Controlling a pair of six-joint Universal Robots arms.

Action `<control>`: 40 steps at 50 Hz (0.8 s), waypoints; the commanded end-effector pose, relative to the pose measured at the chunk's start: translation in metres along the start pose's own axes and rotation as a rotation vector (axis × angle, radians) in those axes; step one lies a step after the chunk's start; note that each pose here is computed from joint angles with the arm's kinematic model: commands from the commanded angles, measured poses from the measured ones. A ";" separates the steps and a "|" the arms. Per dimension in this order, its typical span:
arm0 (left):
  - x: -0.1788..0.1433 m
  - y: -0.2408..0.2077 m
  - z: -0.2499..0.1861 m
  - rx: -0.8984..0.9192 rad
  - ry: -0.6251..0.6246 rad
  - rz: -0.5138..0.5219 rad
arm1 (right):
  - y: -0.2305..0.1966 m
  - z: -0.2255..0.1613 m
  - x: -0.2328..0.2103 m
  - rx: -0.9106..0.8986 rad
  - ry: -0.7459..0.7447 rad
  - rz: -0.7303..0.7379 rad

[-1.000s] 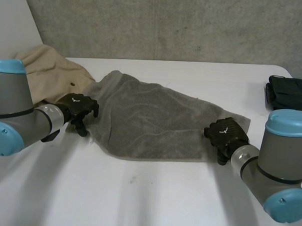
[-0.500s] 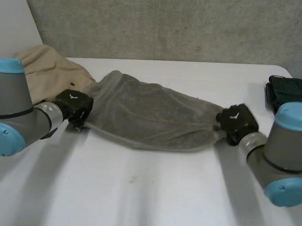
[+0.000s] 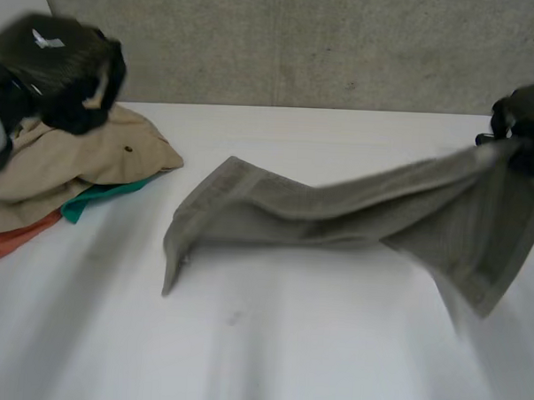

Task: Fold the laundry.

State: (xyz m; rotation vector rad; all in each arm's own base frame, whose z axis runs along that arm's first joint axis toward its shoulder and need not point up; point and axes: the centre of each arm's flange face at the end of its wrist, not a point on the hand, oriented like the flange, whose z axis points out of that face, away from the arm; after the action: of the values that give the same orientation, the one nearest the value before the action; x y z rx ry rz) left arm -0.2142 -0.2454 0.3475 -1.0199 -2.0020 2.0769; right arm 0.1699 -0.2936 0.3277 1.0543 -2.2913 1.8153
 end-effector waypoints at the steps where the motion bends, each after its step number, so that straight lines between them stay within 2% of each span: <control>1: 0.029 0.058 0.045 -0.196 0.119 0.010 | 0.035 0.032 -0.028 -0.160 -0.170 -0.008; 6: 0.058 0.101 0.066 -0.328 0.200 -0.061 | 0.060 0.061 -0.040 -0.198 -0.157 0.040; 11: 0.080 0.115 0.058 -0.387 0.254 -0.154 | 0.074 0.073 -0.040 -0.187 -0.112 0.056; 14: 0.092 0.120 0.047 -0.401 0.280 -0.177 | 0.080 0.078 -0.038 -0.165 -0.084 0.062; 17: 0.099 0.123 0.038 -0.394 0.286 -0.161 | 0.082 0.079 -0.037 -0.148 -0.069 0.063; 25: 0.099 0.147 0.042 -0.354 0.197 0.001 | 0.089 0.079 -0.036 -0.128 -0.044 0.068; 28: 0.102 0.156 0.044 -0.374 0.214 0.031 | 0.090 0.079 -0.038 -0.131 -0.046 0.068; 40: 0.119 0.177 0.059 -0.403 0.272 0.044 | 0.092 0.076 -0.042 -0.124 -0.046 0.070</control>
State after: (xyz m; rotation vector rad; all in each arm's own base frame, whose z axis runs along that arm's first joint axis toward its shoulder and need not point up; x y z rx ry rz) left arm -0.2610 -0.2602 0.1441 -1.3239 -2.3201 1.5120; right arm 0.1815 -0.3340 0.2071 1.0231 -2.4695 1.6488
